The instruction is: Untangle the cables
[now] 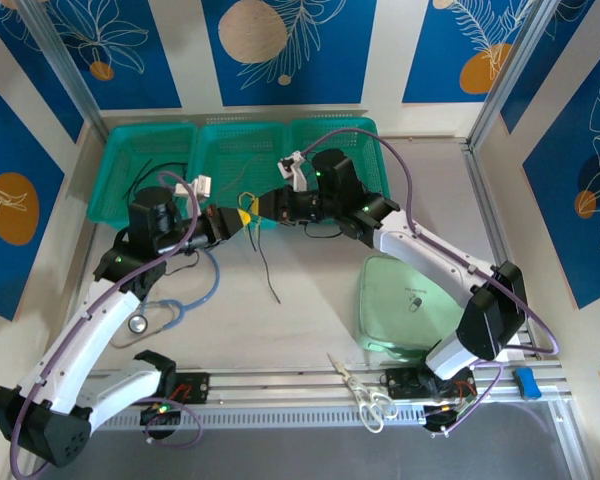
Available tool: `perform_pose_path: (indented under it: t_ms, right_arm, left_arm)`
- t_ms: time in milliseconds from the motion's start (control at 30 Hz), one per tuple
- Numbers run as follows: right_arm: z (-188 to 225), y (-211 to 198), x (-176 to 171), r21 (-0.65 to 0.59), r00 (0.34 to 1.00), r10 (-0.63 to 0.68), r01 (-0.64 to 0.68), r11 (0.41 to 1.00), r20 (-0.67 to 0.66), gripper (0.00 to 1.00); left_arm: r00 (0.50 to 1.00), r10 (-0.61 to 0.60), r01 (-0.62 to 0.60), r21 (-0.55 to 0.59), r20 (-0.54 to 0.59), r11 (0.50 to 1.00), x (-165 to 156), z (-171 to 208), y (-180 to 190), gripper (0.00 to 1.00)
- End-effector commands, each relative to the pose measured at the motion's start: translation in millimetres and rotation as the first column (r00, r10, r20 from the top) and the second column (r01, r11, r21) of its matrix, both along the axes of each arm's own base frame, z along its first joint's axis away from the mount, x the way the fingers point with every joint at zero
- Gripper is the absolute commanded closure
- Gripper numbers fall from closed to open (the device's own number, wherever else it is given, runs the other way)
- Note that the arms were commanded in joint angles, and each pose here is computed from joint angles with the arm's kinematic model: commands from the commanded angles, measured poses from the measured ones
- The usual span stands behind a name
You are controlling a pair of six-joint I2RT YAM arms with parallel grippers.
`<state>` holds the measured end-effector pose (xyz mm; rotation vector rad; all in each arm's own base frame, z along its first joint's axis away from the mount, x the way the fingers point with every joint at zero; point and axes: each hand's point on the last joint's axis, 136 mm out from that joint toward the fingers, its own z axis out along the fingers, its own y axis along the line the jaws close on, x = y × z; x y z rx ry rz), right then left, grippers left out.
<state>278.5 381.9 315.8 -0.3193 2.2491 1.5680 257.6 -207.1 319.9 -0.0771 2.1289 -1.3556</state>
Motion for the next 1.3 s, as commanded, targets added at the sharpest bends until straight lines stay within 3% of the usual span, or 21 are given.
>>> perform_pose_path:
  t_ms: [0,567,1267]
  right_arm:
    - [27,0,-8,0.057,0.999,0.020,-0.023,0.998,0.048,1.00]
    - [88,-124,45,0.100,0.927,-0.328,0.314,0.944,0.181,1.00]
    - [120,-278,52,0.138,0.737,-0.630,0.617,0.775,0.246,1.00]
  left_arm:
    - [1.000,-0.009,0.009,-0.023,0.026,1.000,-4,7,0,1.00]
    - [0.997,0.015,-0.015,0.006,-0.077,1.000,-19,-53,9,1.00]
    - [0.983,0.105,-0.085,0.131,-0.148,0.988,-23,-88,42,1.00]
